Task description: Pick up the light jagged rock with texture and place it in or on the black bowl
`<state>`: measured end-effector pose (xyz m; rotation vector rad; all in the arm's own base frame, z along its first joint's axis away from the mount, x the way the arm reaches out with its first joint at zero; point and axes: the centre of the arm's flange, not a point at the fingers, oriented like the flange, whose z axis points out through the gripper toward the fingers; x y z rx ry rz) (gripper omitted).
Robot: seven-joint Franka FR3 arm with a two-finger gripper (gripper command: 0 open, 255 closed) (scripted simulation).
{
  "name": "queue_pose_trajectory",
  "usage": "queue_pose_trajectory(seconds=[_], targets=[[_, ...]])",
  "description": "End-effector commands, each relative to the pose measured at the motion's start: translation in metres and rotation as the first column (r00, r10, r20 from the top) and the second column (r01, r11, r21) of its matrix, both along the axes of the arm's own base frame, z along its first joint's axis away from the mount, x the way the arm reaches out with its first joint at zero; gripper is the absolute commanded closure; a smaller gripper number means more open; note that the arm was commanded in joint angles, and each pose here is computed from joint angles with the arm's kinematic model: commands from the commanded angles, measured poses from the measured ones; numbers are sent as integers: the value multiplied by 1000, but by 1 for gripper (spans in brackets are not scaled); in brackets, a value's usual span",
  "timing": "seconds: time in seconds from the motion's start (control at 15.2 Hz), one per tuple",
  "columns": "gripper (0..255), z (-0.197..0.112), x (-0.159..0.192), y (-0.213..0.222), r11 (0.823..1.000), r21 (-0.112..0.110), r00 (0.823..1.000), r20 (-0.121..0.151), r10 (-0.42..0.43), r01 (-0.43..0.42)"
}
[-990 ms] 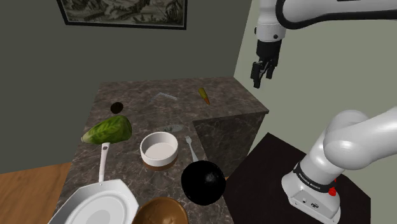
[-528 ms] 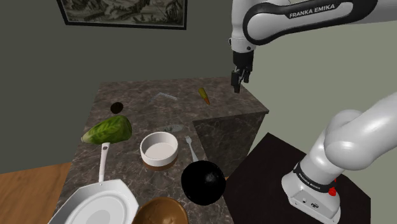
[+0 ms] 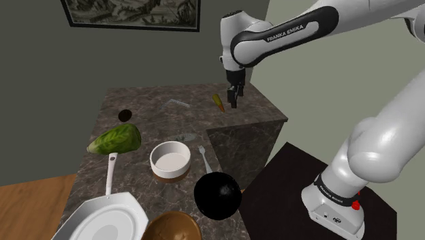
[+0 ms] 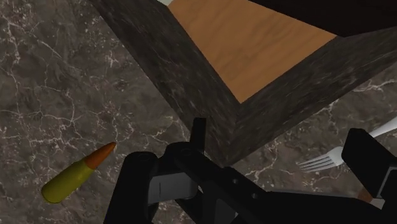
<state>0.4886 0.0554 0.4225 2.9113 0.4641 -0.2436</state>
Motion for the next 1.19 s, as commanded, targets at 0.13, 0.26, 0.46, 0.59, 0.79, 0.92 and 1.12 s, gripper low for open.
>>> queue_pose_trajectory(seconds=[0.13, 0.26, 0.46, 0.59, 0.79, 0.92, 1.12], targets=[[0, -33, 38, 19, 995, -2, 995, -16, 98, -98], [0, -50, 56, 29, 989, -2, 989, -24, 146, -146], [0, -76, 80, 47, 976, -3, 975, -37, 217, -217], [0, -94, 96, 60, 964, -2, 964, -45, 264, -264], [0, -120, 118, 80, 943, -1, 941, -57, 333, -333], [0, -138, 131, 95, 926, 1, 924, -65, 378, -378], [0, -165, 150, 118, 896, 4, 893, -77, 443, -444]])
